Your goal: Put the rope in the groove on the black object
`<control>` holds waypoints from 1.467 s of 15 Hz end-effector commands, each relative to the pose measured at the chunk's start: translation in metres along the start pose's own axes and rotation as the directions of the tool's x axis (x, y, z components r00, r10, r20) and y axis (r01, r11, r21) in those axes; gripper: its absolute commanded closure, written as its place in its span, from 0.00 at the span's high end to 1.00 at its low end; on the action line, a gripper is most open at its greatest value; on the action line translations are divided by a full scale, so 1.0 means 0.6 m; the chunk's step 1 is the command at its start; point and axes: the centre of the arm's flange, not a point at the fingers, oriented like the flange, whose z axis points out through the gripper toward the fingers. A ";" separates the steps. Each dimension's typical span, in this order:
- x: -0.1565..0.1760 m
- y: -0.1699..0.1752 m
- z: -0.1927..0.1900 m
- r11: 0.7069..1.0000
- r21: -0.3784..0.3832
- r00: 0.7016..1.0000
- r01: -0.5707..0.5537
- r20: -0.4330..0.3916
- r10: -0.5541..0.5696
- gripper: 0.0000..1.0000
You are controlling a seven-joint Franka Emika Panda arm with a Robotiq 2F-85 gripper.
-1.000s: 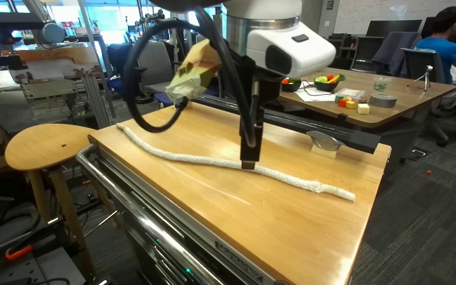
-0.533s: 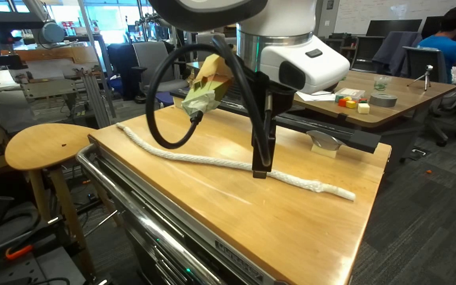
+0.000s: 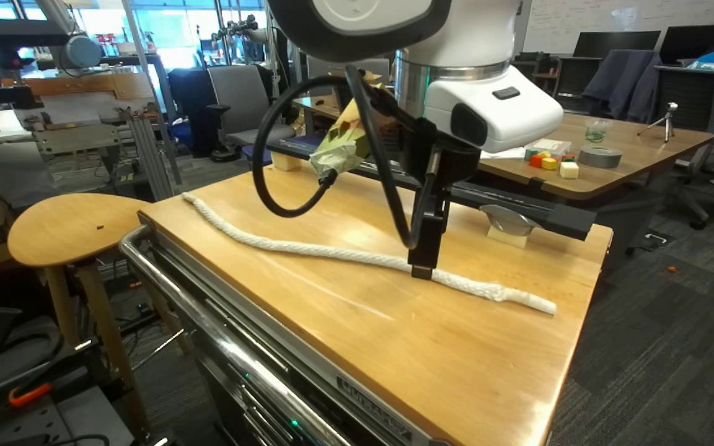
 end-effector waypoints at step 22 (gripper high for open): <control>0.045 -0.058 -0.047 0.998 0.000 0.997 -0.069 0.024 0.069 0.03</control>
